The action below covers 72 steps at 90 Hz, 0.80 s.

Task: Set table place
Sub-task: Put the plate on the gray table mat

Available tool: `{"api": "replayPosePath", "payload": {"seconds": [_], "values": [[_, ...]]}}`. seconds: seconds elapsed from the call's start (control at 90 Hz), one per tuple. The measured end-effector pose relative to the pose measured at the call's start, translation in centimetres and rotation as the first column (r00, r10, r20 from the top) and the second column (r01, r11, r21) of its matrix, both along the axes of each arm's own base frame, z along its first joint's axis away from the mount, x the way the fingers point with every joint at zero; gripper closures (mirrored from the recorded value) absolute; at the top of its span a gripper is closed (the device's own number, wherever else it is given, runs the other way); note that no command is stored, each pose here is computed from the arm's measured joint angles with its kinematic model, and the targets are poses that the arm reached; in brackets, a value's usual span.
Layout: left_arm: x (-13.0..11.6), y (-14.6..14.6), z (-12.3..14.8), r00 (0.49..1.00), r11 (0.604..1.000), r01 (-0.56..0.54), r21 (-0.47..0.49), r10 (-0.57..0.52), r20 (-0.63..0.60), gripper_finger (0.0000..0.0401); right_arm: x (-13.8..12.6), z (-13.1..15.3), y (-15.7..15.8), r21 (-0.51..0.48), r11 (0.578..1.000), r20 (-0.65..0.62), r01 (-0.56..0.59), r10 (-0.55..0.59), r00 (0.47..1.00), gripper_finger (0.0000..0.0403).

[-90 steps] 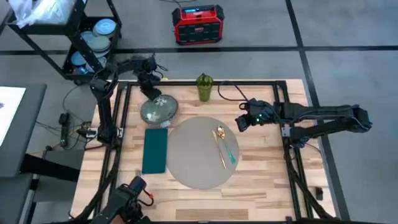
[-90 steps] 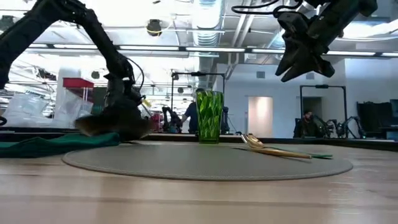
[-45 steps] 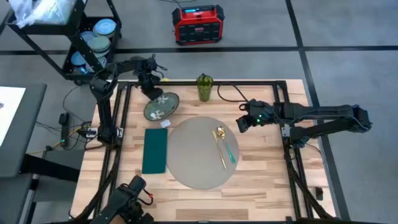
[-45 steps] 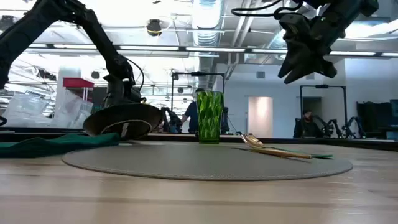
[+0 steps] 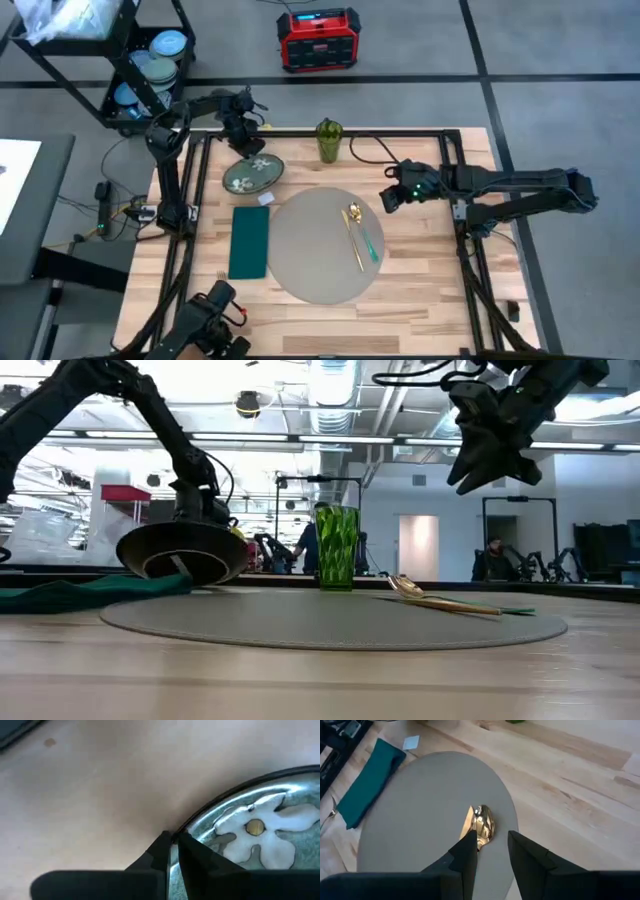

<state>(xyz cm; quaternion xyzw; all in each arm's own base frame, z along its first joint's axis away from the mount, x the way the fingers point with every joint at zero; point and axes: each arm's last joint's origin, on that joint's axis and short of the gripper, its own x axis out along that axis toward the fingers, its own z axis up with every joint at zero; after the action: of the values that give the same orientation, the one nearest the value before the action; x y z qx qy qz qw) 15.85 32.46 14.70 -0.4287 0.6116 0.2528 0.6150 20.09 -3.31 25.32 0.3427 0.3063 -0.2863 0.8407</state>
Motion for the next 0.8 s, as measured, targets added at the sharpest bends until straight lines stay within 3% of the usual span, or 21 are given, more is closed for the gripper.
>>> {"api": "replayPosePath", "payload": {"seconds": [0.2, 0.356, 0.689, 0.8], "values": [[0.6, 1.4, 0.9, 1.000, 0.994, 0.001, 0.105, -0.004, 0.026, 0.0397, 0.0, 0.0, 0.0, -0.010, 1.000, -0.004, -0.011, 0.011, 1.000, 0.0304], [0.7, 2.6, 1.6, 0.999, 0.972, 0.001, 0.234, 0.007, -0.036, 0.0399, 0.0, 0.0, 0.0, -0.010, 1.000, -0.004, -0.010, 0.010, 1.000, 0.0304], [0.4, 2.5, 1.6, 0.999, 0.977, -0.020, 0.211, 0.028, -0.034, 0.0400, 0.0, 0.0, 0.0, -0.012, 1.000, -0.004, -0.011, 0.011, 1.000, 0.0304], [-0.6, 3.2, 1.7, 0.993, 0.979, -0.102, 0.174, 0.090, 0.080, 0.0399, 0.0, 0.0, 0.0, -0.016, 1.000, -0.006, -0.017, 0.017, 1.000, 0.0304]]}}
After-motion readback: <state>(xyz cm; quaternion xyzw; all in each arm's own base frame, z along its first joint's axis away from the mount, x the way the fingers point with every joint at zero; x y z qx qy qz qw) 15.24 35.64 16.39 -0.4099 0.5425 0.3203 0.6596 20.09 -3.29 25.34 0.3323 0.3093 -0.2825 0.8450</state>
